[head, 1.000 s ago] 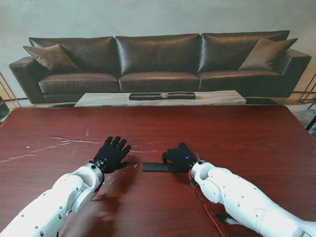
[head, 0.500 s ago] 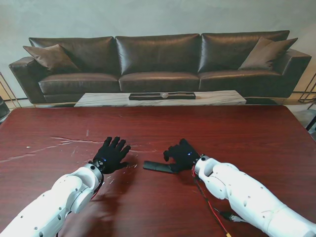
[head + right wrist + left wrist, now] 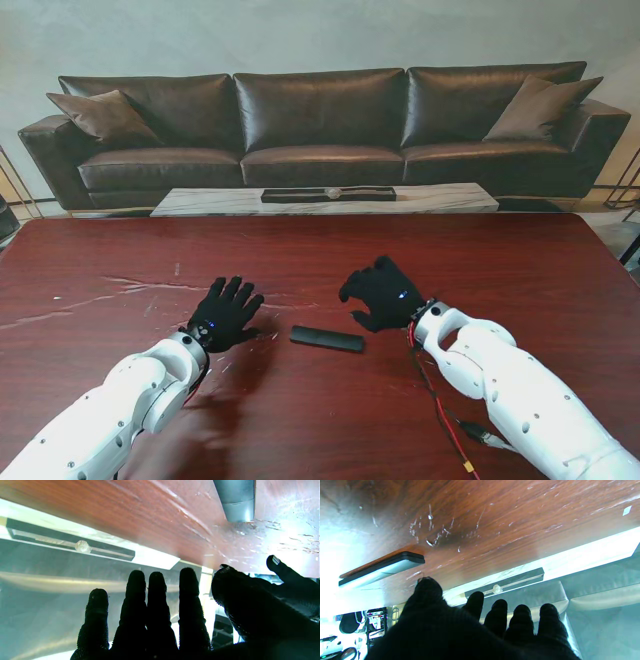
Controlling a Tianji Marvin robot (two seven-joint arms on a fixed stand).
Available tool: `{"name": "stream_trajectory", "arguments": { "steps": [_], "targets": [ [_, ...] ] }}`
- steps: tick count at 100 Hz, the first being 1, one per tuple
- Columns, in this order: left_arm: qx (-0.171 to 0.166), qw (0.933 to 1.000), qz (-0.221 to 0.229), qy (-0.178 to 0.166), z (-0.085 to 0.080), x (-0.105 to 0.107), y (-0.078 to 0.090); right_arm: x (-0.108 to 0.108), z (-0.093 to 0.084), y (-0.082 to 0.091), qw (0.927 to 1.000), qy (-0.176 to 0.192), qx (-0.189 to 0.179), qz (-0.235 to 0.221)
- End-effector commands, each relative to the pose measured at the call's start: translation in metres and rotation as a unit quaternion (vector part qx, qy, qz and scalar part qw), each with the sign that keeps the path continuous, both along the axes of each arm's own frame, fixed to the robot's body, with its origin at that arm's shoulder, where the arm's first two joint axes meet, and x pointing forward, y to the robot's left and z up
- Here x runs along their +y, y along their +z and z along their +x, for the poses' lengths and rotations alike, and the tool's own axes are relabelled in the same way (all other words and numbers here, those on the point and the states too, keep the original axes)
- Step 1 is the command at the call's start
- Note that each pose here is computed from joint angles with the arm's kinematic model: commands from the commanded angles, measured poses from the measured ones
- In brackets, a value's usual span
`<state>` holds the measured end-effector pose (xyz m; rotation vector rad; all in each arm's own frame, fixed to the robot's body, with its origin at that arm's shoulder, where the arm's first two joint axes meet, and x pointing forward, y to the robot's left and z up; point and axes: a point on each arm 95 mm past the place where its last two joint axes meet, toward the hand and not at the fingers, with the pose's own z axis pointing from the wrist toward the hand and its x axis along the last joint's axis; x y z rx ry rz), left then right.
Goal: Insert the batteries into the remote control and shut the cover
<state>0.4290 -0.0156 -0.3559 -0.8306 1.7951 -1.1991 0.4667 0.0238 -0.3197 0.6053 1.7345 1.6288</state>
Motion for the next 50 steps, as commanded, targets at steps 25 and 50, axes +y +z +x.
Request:
{"name": "stream_trajectory", "arguments": {
  "steps": [25,50],
  "targets": [
    [-0.005,1.0000,0.001,-0.005,-0.006,0.002,0.004,-0.041,-0.040,-0.009,0.9996,-0.016,-0.020,-0.013],
    [-0.003,1.0000,0.003,-0.003,-0.008,0.004,0.005,-0.064,-0.062,-0.020,0.9984,-0.050,-0.021,-0.016]
  ]
}}
